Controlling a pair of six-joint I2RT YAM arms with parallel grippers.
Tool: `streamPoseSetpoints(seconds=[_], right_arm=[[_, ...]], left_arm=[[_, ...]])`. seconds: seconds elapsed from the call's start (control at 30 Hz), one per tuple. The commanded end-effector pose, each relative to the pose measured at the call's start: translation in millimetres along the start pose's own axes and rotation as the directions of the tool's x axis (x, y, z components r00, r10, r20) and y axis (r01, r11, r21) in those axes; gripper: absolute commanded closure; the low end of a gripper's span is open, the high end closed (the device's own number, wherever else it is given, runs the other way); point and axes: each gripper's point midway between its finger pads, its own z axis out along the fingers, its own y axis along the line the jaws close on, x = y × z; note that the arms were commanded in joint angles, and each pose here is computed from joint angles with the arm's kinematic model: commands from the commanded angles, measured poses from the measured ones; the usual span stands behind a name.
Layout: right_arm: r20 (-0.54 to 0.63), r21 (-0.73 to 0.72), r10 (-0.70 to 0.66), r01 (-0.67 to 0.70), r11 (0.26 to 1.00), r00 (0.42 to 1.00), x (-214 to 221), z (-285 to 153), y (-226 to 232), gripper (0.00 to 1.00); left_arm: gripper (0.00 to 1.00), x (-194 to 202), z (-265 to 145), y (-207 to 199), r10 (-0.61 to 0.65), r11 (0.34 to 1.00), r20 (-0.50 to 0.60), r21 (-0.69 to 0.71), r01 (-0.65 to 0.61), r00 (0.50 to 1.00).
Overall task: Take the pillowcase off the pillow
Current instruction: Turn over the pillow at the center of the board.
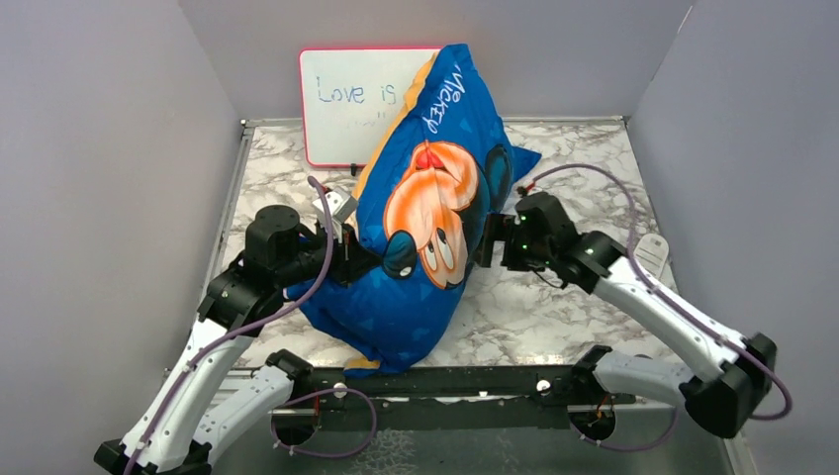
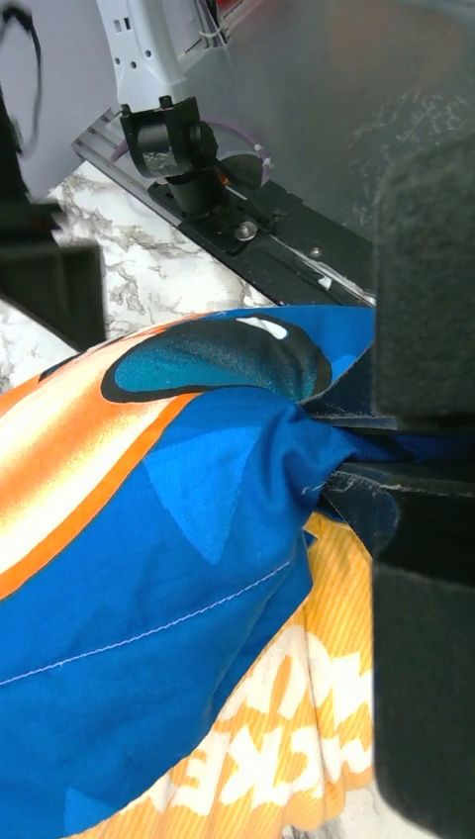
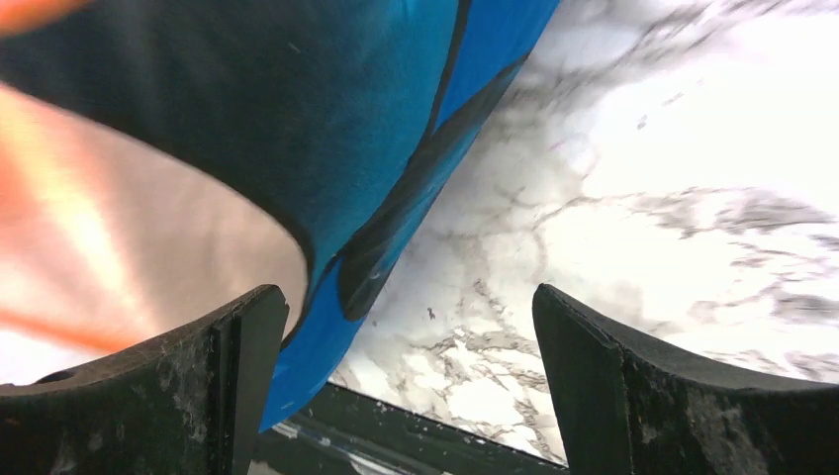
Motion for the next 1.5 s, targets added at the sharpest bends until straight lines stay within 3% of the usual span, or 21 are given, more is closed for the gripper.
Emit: streamPoseSetpoints(seconds=[0.0, 0.17, 0.37, 0.47, 0.57, 0.67, 0.77, 0.83, 1.03, 1.13, 1.17, 1.23, 1.33, 1.47], right_arm=[[0.218, 0.205, -0.048, 0.002, 0.979, 0.975, -44.6, -64.4, -35.6, 0.00], [0.388, 0.198, -0.030, -0.052, 0.979, 0.921, -84.1, -131.9, -31.1, 0.00], [0.485, -0.091, 0.020, 0.028, 0.995, 0.875, -114.9, -173.1, 29.8, 0.00], [0.418, -0.163, 0.022, 0.052, 0.985, 0.908, -109.7, -148.8, 50.8, 0.00], [0.258, -0.078, 0.071, -0.053, 0.996, 0.963, -79.6, -91.1, 35.5, 0.02], [0.105, -0.033, 0.138, -0.135, 0.990, 0.985, -32.4, -32.5, 18.1, 0.20], [-0.037, -0.258, 0.162, -0.166, 0.952, 0.986, 3.3, 8.3, 49.8, 0.33], [-0.091, -0.422, 0.144, -0.169, 0.891, 0.985, 5.9, 19.4, 82.2, 0.37], [-0.078, -0.650, 0.131, -0.151, 0.745, 0.988, -44.0, 31.9, 160.7, 0.35], [-0.097, -0.728, 0.180, -0.193, 0.658, 0.979, -53.1, 33.2, 179.5, 0.32], [-0.122, -0.704, 0.205, -0.230, 0.672, 0.971, -50.4, 40.1, 175.5, 0.30], [-0.124, -0.575, 0.237, -0.264, 0.775, 0.964, -41.3, 58.4, 150.4, 0.25], [-0.053, -0.236, 0.295, -0.299, 0.925, 0.954, -19.4, 72.5, 75.9, 0.19], [0.120, 0.141, 0.299, -0.314, 0.939, 0.947, 6.8, 41.6, -27.4, 0.13]], left_arm=[[1.00, -2.3, 2.6, -8.5, 0.017, 0.999, 0.033, 0.050, -0.018, 0.999], [1.00, 9.5, 8.6, -4.4, 0.007, 0.999, -0.002, 0.053, -0.007, 1.000], [1.00, 14.1, 8.9, -17.6, -0.048, 0.991, -0.004, 0.125, 0.048, 0.999], [1.00, -4.6, 6.2, -26.6, -0.058, 0.986, 0.065, 0.158, 0.047, 0.996], [1.00, -31.8, -0.2, -29.5, -0.014, 0.990, 0.131, 0.138, -0.004, 0.991], [1.00, -55.4, -5.0, -38.0, 0.018, 0.987, 0.166, 0.152, -0.044, 0.986], [1.00, -72.8, -2.4, -52.0, 0.034, 0.973, 0.155, 0.222, -0.068, 0.987], [1.00, -86.3, 0.9, -60.0, 0.046, 0.962, 0.151, 0.259, -0.085, 0.987], [1.00, -136.4, 3.6, -92.8, 0.151, 0.927, 0.225, 0.306, -0.217, 0.963], [1.00, -134.8, 18.8, -113.1, 0.204, 0.898, 0.189, 0.354, -0.260, 0.961], [1.00, -125.7, 27.4, -115.4, 0.226, 0.898, 0.151, 0.350, -0.266, 0.962], [1.00, -100.8, 43.1, -109.5, 0.266, 0.916, 0.063, 0.294, -0.273, 0.962], [1.00, -46.5, 55.9, -83.3, 0.259, 0.947, -0.062, 0.213, -0.240, 0.964], [1.00, 49.1, 65.8, -30.8, 0.163, 0.986, -0.244, 0.068, -0.151, 0.956]])
